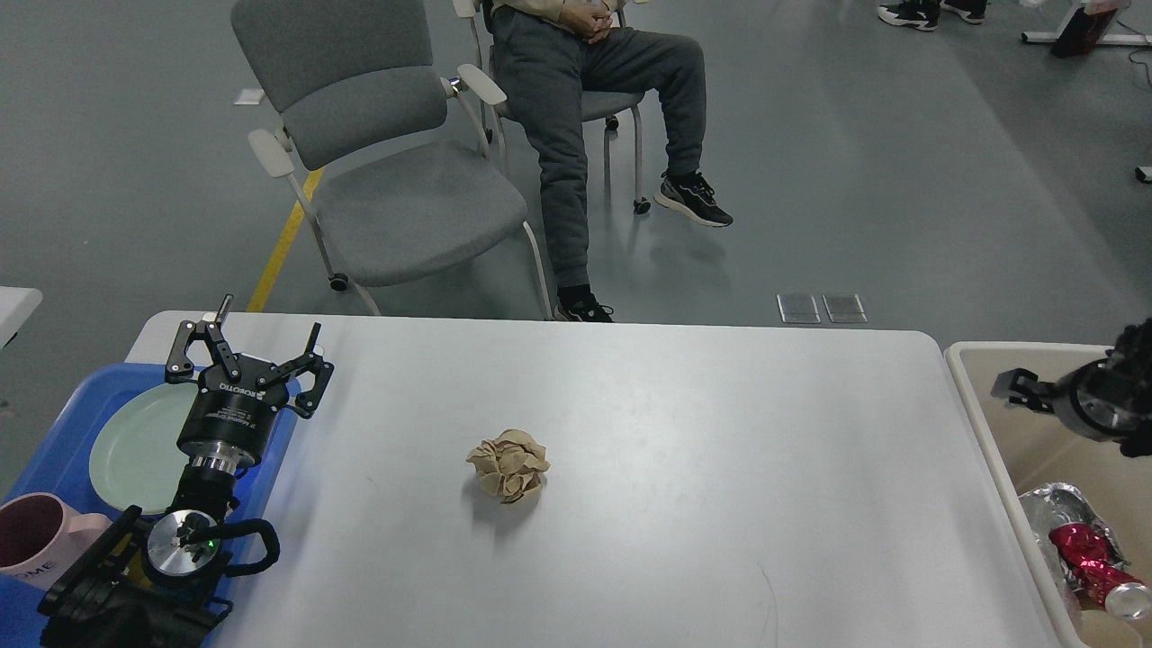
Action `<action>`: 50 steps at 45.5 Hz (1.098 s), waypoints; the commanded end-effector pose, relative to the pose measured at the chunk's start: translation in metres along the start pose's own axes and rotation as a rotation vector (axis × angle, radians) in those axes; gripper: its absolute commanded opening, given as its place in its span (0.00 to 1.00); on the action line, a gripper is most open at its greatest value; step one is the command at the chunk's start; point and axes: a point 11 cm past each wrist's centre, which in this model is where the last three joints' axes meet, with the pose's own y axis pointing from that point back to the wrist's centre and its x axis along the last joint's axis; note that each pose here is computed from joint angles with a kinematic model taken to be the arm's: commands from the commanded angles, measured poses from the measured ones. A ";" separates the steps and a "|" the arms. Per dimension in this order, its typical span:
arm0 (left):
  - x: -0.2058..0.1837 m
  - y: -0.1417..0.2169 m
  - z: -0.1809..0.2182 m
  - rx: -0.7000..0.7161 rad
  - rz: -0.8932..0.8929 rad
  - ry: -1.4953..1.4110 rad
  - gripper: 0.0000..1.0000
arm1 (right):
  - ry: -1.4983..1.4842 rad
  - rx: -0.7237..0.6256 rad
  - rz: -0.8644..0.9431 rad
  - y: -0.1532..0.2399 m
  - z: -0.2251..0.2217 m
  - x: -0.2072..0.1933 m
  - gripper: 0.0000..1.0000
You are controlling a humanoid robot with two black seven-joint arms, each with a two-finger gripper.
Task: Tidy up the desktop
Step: 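Raise the right gripper out of the bin toward the paper ball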
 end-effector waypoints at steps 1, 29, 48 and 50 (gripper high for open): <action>0.001 0.001 0.000 0.000 0.001 0.000 0.97 | 0.108 0.077 -0.043 0.061 -0.053 0.019 1.00; 0.001 0.001 0.001 -0.001 0.003 -0.002 0.97 | 0.681 0.296 -0.407 0.303 -0.188 -0.084 1.00; 0.001 0.001 0.000 0.000 0.001 -0.001 0.97 | 0.600 0.376 -0.337 0.276 -0.216 -0.097 1.00; 0.001 0.001 0.000 0.000 0.001 -0.001 0.97 | 0.584 0.406 -0.321 0.266 -0.224 -0.100 1.00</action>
